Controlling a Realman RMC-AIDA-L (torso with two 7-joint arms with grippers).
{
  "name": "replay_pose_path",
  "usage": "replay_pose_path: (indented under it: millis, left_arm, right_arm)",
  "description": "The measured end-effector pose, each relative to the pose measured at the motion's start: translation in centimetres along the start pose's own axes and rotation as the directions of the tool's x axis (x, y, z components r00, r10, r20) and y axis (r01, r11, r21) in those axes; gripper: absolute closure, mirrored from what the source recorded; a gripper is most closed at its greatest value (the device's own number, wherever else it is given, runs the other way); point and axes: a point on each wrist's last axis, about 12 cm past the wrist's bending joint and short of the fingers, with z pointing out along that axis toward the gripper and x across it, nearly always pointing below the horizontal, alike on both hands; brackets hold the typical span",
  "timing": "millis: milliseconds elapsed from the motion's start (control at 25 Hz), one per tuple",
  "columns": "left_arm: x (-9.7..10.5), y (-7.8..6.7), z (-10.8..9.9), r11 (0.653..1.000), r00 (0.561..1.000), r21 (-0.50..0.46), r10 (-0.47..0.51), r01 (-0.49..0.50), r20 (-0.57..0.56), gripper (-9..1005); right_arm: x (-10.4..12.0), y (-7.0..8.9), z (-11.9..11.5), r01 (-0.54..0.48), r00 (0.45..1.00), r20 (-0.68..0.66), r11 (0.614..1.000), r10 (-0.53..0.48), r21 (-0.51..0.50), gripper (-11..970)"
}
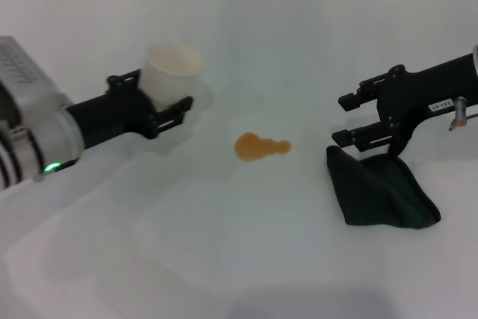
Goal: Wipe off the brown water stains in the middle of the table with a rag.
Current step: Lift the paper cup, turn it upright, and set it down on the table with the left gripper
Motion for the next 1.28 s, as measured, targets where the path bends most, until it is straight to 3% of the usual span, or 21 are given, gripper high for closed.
replay_pose_path:
  millis: [280,720,1280]
  left_arm:
    - [-0.5,-1.6,2.6,0.999,0.999,0.02,0.041,-0.041,0.011,359]
    - [1.0,-3.3,2.6,1.0,1.0,0.01,-0.016,0.016,0.002,358]
    - [3.0,-4.3,1.3,0.999,0.999,0.018,-0.035,0.036,-0.041,352]
  right_arm:
    - [0.0,-0.1,0.2,0.002,1.0,0.004,1.0,-0.002,0.007,313]
    - [0.3,0.0,0.1,-0.002,1.0,0.002,1.0,0.002,0.008,311]
    - [1.0,0.3,-0.1,-0.018,1.0,-0.004,1.0,0.018,-0.001,311]
